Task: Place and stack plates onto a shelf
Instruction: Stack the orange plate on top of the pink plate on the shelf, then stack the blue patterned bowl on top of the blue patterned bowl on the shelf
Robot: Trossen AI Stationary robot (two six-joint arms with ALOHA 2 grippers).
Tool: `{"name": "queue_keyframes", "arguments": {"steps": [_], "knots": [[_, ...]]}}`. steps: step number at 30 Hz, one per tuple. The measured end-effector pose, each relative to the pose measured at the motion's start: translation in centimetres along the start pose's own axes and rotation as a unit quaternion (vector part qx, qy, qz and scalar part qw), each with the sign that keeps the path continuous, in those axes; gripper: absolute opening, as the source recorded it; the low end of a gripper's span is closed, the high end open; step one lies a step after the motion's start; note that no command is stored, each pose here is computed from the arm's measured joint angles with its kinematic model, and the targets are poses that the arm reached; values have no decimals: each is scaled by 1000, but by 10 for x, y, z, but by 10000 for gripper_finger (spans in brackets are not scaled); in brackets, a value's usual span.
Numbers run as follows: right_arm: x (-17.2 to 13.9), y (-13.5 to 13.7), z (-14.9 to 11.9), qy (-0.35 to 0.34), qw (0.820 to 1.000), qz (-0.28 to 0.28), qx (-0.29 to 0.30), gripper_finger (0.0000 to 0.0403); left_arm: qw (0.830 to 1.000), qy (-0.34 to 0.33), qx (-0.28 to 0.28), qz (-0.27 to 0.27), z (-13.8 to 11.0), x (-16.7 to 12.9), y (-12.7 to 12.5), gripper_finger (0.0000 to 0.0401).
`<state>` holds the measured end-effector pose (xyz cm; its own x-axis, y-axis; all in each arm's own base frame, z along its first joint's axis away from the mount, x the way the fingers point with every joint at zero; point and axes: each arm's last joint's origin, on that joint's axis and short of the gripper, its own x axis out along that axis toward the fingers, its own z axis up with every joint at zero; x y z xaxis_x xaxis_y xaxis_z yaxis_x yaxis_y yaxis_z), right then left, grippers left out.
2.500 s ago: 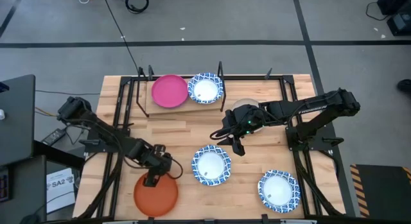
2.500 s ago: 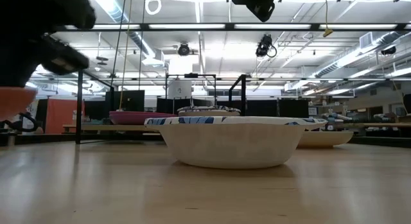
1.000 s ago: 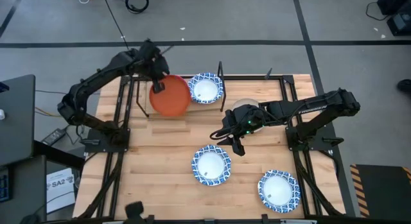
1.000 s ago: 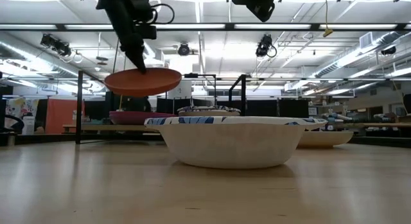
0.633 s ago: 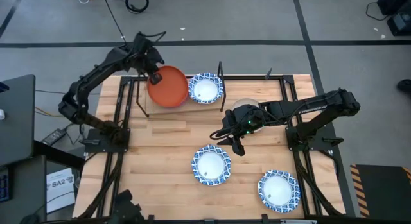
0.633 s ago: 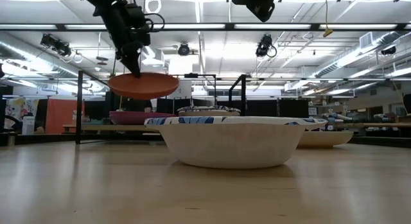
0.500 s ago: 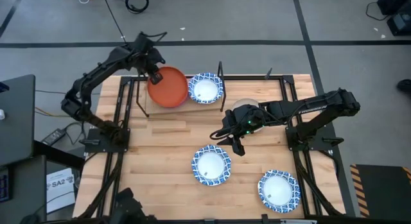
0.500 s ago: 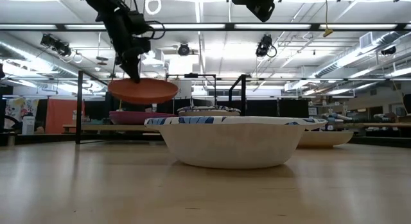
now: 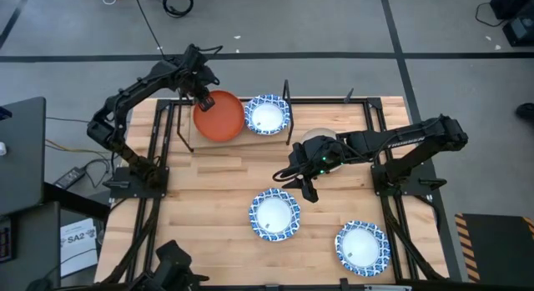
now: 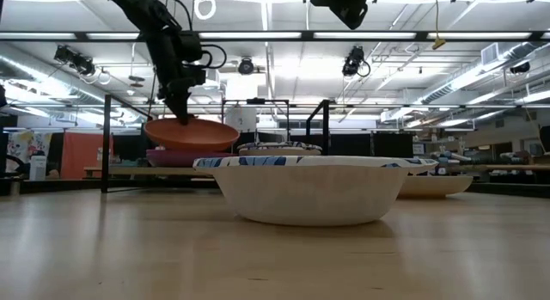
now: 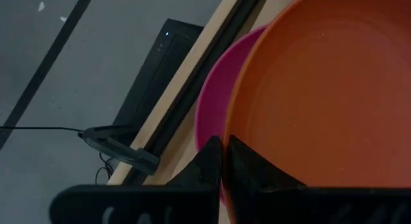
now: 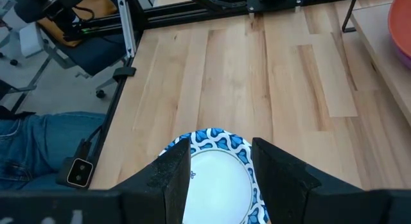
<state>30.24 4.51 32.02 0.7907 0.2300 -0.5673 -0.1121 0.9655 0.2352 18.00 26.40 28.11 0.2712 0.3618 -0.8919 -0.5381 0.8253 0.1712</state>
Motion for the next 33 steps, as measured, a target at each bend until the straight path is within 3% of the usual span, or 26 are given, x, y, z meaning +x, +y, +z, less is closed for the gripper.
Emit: {"name": "queue_keyframes", "arguments": {"steps": [16,22,33], "knots": [[0,0,0,0,1000,0,0,172,1000,0,1,2,0,0,0,37],[0,0,0,0,1000,0,0,172,999,13,2,30,-1,0,2,49],[0,0,0,0,1000,0,0,172,999,14,-12,33,-1,0,1,100]]}}
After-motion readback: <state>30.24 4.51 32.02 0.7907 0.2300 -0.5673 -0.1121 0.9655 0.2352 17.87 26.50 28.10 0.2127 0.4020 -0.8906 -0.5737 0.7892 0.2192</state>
